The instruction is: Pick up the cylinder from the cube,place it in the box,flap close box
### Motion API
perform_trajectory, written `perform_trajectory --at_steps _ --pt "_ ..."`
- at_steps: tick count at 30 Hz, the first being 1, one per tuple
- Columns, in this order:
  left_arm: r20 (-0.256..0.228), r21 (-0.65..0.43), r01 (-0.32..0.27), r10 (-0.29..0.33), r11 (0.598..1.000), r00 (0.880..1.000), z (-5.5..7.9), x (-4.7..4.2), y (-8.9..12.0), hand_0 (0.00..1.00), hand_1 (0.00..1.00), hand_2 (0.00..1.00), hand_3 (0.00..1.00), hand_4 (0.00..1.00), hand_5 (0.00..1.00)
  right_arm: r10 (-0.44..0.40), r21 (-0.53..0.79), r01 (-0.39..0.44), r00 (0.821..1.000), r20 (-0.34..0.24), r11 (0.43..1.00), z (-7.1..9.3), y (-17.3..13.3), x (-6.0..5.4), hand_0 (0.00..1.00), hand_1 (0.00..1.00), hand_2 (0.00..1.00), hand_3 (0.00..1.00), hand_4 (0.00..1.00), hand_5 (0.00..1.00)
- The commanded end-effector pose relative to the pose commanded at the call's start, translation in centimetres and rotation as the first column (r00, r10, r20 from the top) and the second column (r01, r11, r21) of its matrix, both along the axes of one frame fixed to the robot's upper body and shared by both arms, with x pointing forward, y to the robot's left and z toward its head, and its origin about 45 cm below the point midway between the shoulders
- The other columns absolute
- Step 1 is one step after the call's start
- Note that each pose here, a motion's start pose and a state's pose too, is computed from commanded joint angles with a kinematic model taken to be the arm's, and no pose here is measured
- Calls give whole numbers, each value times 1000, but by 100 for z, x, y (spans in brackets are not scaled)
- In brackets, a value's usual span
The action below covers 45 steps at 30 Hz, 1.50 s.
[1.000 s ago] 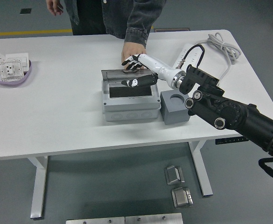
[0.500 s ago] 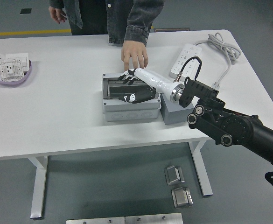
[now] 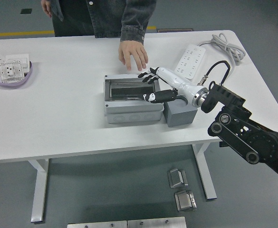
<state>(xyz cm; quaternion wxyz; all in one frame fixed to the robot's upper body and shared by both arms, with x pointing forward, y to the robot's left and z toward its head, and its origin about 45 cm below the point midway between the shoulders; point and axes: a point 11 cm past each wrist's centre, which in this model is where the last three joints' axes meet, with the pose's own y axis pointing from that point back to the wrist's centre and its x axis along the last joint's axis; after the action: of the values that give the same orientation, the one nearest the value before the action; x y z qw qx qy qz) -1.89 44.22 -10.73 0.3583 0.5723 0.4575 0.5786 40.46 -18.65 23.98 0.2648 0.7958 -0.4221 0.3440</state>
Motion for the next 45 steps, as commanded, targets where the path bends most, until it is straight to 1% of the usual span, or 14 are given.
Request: perform_trajectory --at_steps 3,6,8,11,15,18,20,21,23,24,26,29,30,45 --pt "-1 -5 -3 3 1000 1000 -10 -11 -27 694 677 686 809 768 444 -31 75 29 999 28 997 91 -69 -81 754 677 721 793 827 429" --pt "2 -9 -3 3 1000 1000 -20 -8 -54 694 677 686 809 767 444 -74 203 60 995 61 977 208 -157 -170 754 672 716 785 828 437" --pt "4 -11 -2 2 1000 1000 -23 -5 -60 694 677 686 809 767 444 -115 293 88 990 77 952 269 -263 -224 754 672 716 785 828 437" --pt "8 -12 -3 3 1000 1000 -25 4 -65 694 677 686 809 767 444 -196 430 145 978 78 891 267 -506 -312 754 672 716 785 828 437" --pt "7 -13 -9 10 1000 1000 -28 -9 -75 694 676 686 808 768 444 -270 569 211 963 21 795 107 -801 -461 754 669 714 778 829 438" --pt "5 -13 -13 13 1000 1000 -30 -23 -79 693 677 686 809 767 443 -294 625 274 953 -74 731 -128 -940 -576 755 679 714 765 832 442" --pt "5 -13 -15 15 1000 1000 -30 -26 -80 693 677 686 809 767 443 -308 648 329 939 -151 687 -302 -1028 -656 755 679 714 765 832 442" --pt "5 -13 -16 16 1000 1000 -30 -25 -80 693 677 686 809 767 443 -311 655 343 935 -170 673 -342 -1051 -673 755 679 714 765 832 442" --pt "8 -12 -17 17 1000 1000 -27 -15 -72 693 677 686 809 767 443 -317 668 370 926 -207 646 -403 -1104 -697 755 679 714 765 832 442" --pt "9 -11 -17 17 1000 1000 -26 -8 -67 693 676 686 807 767 443 -319 670 377 923 -214 640 -414 -1123 -700 768 709 747 788 854 465" --pt "12 -9 -17 17 1000 1000 -22 2 -57 693 676 686 807 767 443 -324 672 386 919 -223 632 -421 -1161 -702 768 709 747 788 854 465" --pt "12 -6 -17 17 1000 1000 -17 6 -43 693 676 686 807 767 443 -332 670 392 916 -224 631 -407 -1206 -699 768 709 747 788 854 465" --pt "11 -6 -17 17 1000 1000 -15 5 -39 693 676 686 807 767 442 -334 670 393 916 -223 631 -401 -1217 -698 787 728 776 813 905 530" --pt "5 3 -15 15 1000 1000 3 -3 9 693 676 686 808 767 442 -373 693 406 904 -208 596 -357 -1352 -687 794 737 778 810 914 541"
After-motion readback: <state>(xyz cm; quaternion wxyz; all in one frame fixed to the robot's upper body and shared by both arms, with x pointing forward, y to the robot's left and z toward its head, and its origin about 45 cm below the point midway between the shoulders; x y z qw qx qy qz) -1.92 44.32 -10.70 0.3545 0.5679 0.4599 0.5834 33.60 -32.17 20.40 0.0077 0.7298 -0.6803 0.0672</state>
